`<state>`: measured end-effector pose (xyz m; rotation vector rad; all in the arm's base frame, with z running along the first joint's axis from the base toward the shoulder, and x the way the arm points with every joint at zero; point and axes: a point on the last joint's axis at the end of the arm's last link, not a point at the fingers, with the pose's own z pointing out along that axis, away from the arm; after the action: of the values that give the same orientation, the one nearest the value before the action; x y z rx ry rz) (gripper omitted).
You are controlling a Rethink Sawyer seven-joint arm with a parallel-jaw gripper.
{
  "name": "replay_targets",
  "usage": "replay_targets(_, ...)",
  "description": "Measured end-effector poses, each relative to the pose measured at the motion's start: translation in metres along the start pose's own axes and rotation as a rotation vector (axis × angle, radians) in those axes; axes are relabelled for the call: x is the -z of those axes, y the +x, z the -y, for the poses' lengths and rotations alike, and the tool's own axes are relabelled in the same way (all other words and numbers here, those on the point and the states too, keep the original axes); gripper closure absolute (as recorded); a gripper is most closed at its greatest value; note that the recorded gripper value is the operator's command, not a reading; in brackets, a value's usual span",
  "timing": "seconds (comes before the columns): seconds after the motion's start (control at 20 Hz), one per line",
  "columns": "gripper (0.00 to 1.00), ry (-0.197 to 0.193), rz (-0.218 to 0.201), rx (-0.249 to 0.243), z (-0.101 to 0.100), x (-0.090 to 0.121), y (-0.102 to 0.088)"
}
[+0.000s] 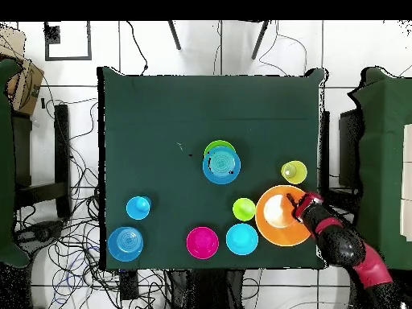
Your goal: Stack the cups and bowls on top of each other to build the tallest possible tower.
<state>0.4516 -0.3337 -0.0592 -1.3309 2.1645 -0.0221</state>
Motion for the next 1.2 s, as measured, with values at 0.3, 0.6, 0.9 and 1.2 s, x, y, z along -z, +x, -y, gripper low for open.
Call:
replay_targets(0.3,1.00,-0.021,-0.076,-0.208,-0.022,-0.001,-0.028)
replay_targets(0.6,1.00,-0.108,-0.146,-0.390,-0.036,0.016,-0.050)
replay_targets(0.9,1.00,-0.174,-0.211,-0.467,-0.047,0.039,-0.046)
replay_targets(1.2,1.00,-0.216,-0.235,-0.487,-0.060,0.053,-0.041)
